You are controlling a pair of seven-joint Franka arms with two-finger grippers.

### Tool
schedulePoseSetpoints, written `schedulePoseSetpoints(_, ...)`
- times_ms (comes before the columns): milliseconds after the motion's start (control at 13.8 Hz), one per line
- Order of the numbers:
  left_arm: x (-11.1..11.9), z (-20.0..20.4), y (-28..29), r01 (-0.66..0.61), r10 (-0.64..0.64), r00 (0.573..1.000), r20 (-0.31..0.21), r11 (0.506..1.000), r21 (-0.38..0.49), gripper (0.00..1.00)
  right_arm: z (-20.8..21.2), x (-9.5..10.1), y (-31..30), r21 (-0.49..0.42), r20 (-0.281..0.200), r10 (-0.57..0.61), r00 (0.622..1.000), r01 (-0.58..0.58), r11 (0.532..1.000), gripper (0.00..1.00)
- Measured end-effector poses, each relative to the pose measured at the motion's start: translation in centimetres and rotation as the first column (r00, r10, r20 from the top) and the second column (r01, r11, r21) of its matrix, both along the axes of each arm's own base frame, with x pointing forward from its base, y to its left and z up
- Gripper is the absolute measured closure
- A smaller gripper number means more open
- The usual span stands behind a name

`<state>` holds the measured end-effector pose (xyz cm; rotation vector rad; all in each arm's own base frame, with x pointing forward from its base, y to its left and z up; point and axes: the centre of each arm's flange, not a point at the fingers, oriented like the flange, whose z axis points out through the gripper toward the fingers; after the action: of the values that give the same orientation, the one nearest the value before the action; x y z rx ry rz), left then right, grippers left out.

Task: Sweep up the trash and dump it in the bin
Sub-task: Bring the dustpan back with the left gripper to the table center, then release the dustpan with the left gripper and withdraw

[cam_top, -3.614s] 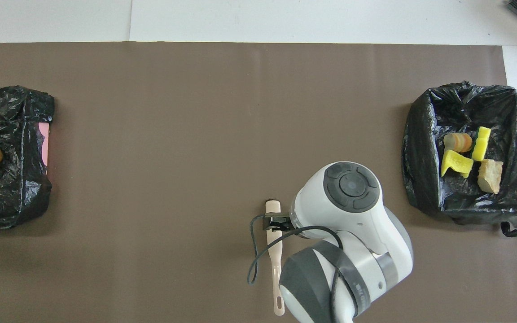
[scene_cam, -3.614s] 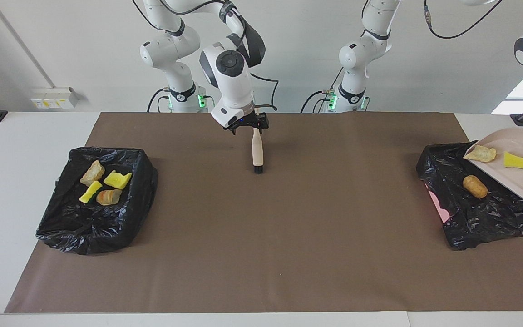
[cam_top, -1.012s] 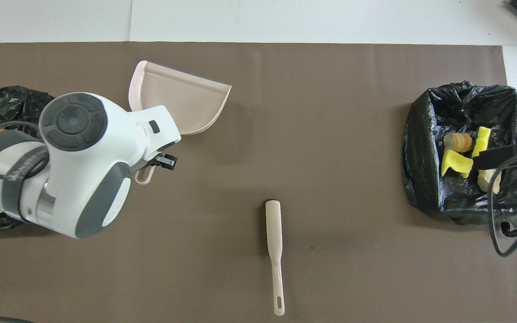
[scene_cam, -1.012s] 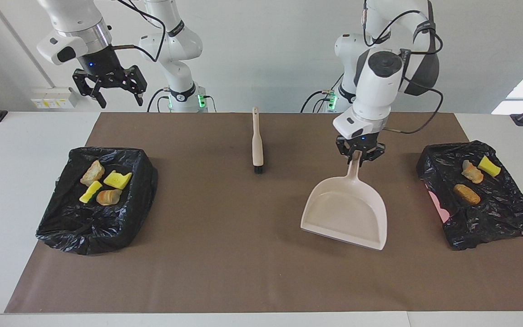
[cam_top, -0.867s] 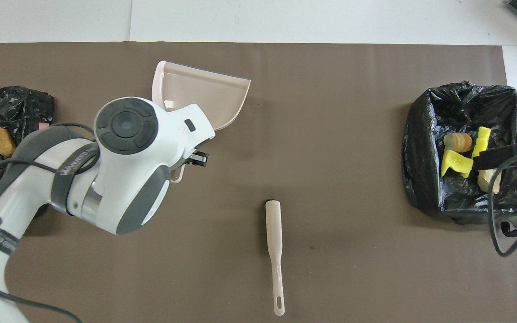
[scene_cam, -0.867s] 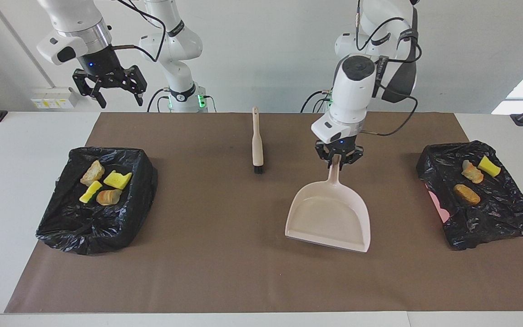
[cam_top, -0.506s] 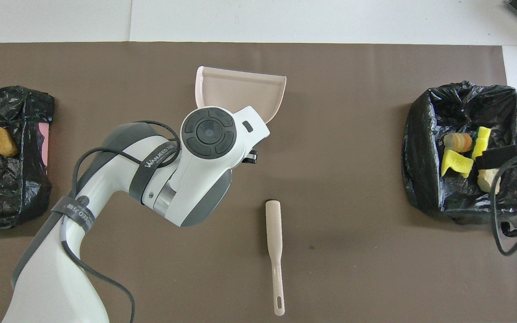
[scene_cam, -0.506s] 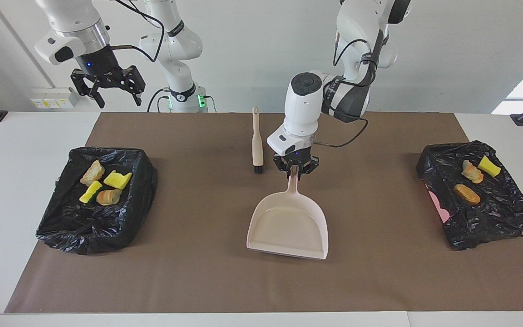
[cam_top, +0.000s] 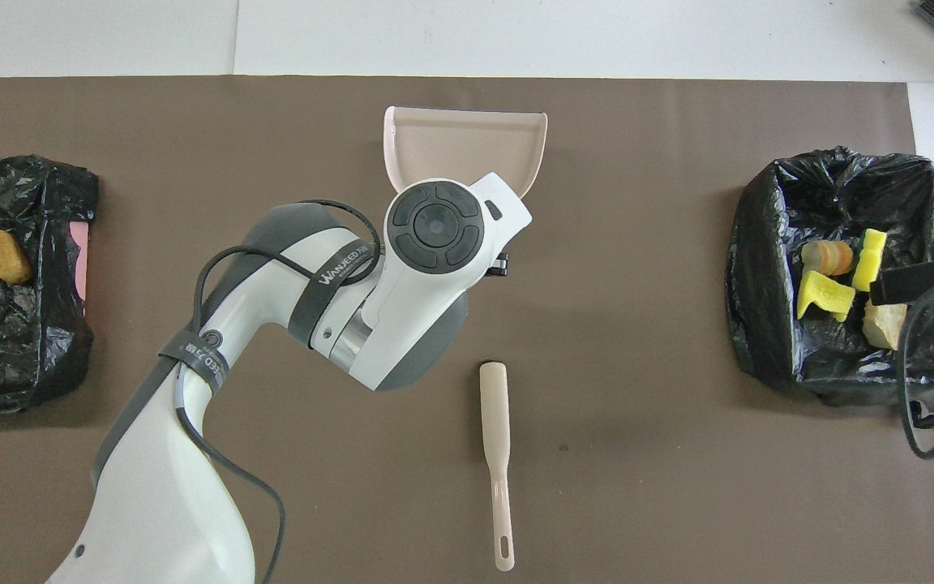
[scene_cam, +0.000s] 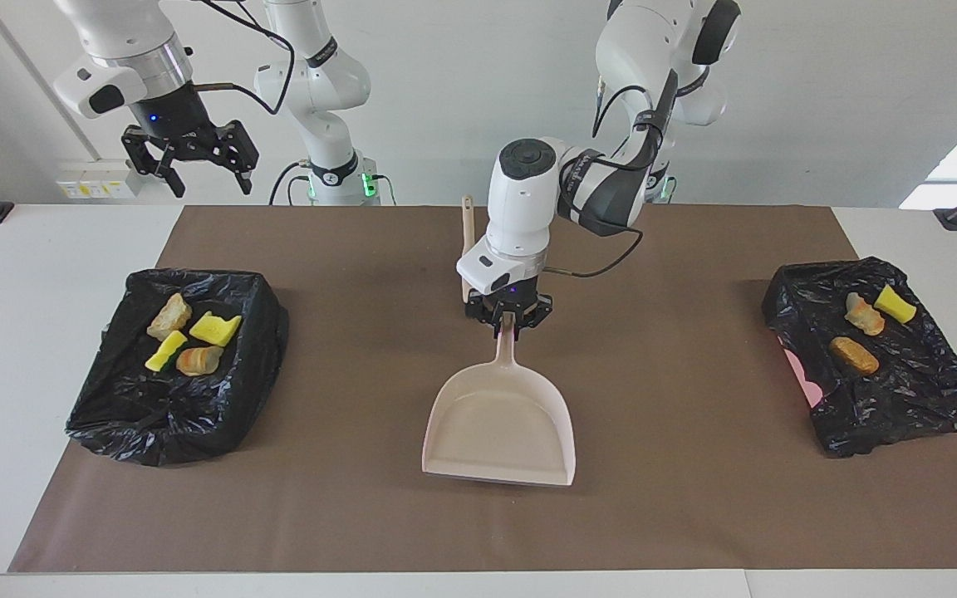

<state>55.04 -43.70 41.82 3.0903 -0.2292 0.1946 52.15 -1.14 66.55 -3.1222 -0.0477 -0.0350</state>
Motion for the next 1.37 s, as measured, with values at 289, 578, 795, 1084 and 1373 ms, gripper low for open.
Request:
schedulePoseSetpoints(289,0.5,-4.2,-3.5,-0.026,0.027,0.999,-0.025,1.0,0.005,0.69,0.0,0.0,0.0,0.0,0.0,0.0,1.0,0.0,1.0,0.0)
schedulePoseSetpoints(578,0.5,-6.3,-4.2,-0.022,0.023,0.999,-0.042,1.0,0.017,0.69,0.0,0.0,0.0,0.0,0.0,0.0,1.0,0.0,1.0,0.0)
schedulePoseSetpoints(795,0.6,-6.1,-4.2,-0.024,0.024,0.999,-0.039,1.0,0.015,0.67,0.0,0.0,0.0,0.0,0.0,0.0,1.0,0.0,1.0,0.0)
schedulePoseSetpoints(1084,1.2,-4.5,-3.8,-0.034,0.034,0.999,-0.016,0.999,0.004,0.25,0.0,0.0,0.0,0.0,0.0,0.0,1.0,0.0,1.0,0.0)
schedulePoseSetpoints(1373,1.3,1.1,1.6,-0.047,0.047,0.999,0.01,0.999,0.01,0.0,0.0,0.0,0.0,-0.001,0.0,0.0,1.0,0.0,1.0,0.0)
